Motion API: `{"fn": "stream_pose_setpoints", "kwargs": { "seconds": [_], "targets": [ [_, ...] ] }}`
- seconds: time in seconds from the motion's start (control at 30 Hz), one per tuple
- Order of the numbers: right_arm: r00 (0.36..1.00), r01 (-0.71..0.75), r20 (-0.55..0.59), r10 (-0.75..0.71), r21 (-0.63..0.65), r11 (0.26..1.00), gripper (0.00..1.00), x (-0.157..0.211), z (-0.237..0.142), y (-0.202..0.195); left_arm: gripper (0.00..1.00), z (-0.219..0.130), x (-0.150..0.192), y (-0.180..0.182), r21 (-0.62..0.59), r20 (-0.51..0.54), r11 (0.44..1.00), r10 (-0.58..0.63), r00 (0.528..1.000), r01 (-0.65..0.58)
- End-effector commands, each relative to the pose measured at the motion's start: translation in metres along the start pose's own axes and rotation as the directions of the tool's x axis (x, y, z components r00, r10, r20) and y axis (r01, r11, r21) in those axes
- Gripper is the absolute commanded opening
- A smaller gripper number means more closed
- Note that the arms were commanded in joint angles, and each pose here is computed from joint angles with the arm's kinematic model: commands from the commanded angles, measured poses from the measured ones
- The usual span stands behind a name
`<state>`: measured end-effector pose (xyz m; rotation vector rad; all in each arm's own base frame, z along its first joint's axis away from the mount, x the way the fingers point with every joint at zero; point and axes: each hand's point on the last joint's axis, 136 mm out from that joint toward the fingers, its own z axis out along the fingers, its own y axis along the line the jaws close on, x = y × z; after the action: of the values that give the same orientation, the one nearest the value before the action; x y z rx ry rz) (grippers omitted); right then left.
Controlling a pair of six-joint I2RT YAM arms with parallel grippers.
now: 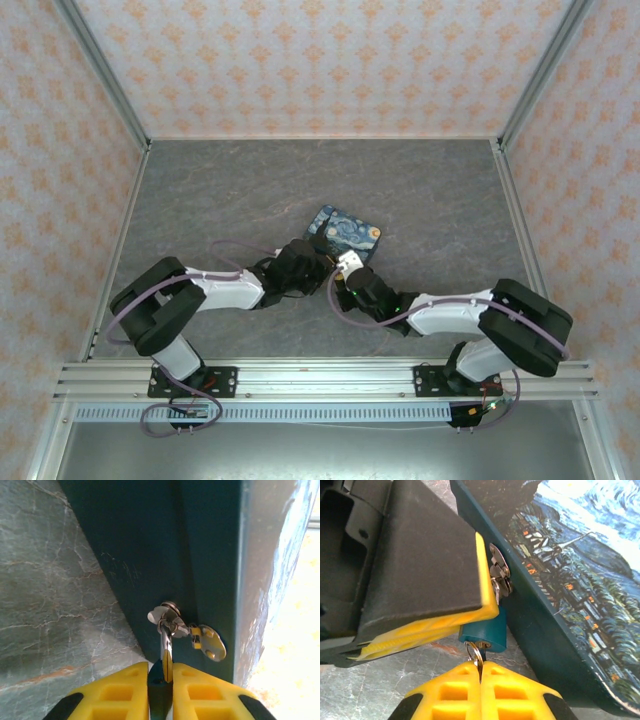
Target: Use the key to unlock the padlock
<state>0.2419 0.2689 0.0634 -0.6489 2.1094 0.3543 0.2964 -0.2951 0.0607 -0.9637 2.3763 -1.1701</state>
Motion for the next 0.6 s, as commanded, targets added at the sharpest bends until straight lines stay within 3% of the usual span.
{"fn": "stream_pose_setpoints", "kwargs": {
  "seconds": [0.0, 0.27, 0.57],
  "targets": [
    [0.997, -0.067, 0.027, 0.067, 0.001, 0.998, 0.00, -0.014, 0.003, 0.004, 0.23, -0.002, -0.003, -0.005, 0.033, 0.016, 0.999, 0.002, 1.000, -0.003],
    [0.980, -0.201, -0.006, 0.201, -0.057, 0.978, 0.00, -0.012, 0.010, 0.007, 0.46, -0.018, -0.015, -0.006, 0.035, 0.055, 0.999, 0.031, 0.998, -0.033],
    [0.889, -0.456, -0.032, 0.457, -0.145, 0.878, 0.00, -0.011, 0.014, 0.001, 0.69, -0.062, -0.046, -0.009, 0.024, 0.142, 0.996, 0.076, 0.987, -0.080]
  ]
}}
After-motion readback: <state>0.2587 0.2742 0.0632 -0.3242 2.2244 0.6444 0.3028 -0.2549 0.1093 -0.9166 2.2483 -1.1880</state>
